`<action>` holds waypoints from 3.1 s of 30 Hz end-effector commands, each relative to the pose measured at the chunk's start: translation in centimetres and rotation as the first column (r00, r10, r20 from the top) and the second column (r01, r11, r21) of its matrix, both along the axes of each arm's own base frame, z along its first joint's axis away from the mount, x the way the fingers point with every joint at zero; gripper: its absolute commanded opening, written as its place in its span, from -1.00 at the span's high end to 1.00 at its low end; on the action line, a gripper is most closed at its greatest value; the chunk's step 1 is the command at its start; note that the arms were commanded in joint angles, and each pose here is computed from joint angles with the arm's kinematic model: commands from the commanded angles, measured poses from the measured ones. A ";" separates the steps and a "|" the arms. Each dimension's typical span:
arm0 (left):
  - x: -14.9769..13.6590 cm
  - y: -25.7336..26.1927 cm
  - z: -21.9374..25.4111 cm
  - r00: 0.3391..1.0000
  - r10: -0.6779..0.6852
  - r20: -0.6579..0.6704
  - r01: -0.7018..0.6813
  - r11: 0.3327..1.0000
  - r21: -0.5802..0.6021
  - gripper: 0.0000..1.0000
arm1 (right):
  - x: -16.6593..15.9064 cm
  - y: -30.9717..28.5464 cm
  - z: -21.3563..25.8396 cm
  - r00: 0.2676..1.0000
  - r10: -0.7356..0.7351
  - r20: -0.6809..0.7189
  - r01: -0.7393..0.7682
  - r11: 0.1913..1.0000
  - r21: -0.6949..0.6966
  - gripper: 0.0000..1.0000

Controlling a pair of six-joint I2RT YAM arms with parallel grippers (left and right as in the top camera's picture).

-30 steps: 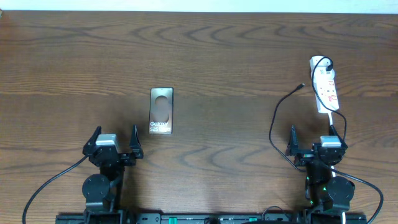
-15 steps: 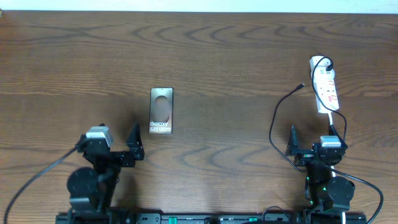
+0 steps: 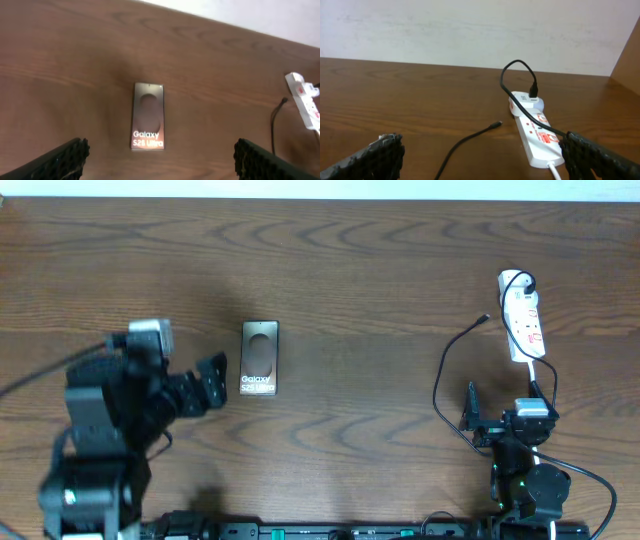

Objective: Plug charger to phone and switch on socket
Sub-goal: 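Move the left gripper over the Galaxy phone and grasp its bottom edge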

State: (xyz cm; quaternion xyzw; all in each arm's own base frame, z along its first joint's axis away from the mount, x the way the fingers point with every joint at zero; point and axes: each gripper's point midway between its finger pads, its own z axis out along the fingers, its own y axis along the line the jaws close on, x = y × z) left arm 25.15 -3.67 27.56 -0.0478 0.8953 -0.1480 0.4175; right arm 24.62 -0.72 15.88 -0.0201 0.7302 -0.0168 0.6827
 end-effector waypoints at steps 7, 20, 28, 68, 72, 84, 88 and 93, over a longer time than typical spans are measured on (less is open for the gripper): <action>4.7 -1.6 -3.9 0.961 -0.040 -0.275 0.047 0.999 0.021 -0.89 | 0.0 0.2 0.0 1.000 0.012 0.001 -0.012 1.000 -0.002 -0.99; 5.8 -3.3 -14.2 0.779 -0.089 -0.621 0.093 0.995 -0.027 -0.96 | 0.0 0.2 0.0 1.000 0.012 0.001 -0.012 1.000 -0.002 -0.99; 7.0 -3.4 -16.0 0.769 -0.082 -0.634 0.097 0.995 -0.011 -0.96 | 0.0 0.2 0.0 1.000 0.012 0.001 -0.012 1.000 -0.002 -0.99; 11.2 -4.9 -24.2 0.816 0.102 -0.568 0.113 0.937 0.332 -0.96 | 0.0 0.2 0.0 1.000 0.012 0.001 -0.012 1.000 -0.002 -0.99; 11.3 -5.0 -25.4 0.801 0.127 -0.585 0.087 0.942 0.324 -0.96 | 0.0 0.2 0.0 1.000 0.012 0.001 -0.012 1.000 -0.002 -0.98; 11.9 -5.7 -25.9 0.810 0.101 -0.578 0.089 0.952 0.292 -0.96 | 0.0 0.2 0.0 1.000 0.012 0.001 -0.012 1.000 -0.002 -0.98; 12.2 -5.8 -25.9 0.818 0.099 -0.567 0.085 0.953 0.289 -0.96 | 0.0 0.2 0.0 1.000 0.012 0.001 -0.012 1.000 -0.002 -0.99; 12.3 -5.8 -26.2 0.817 0.099 -0.568 0.086 0.953 0.290 -0.96 | 0.0 0.2 0.0 1.000 0.012 0.001 -0.012 1.000 -0.002 -0.99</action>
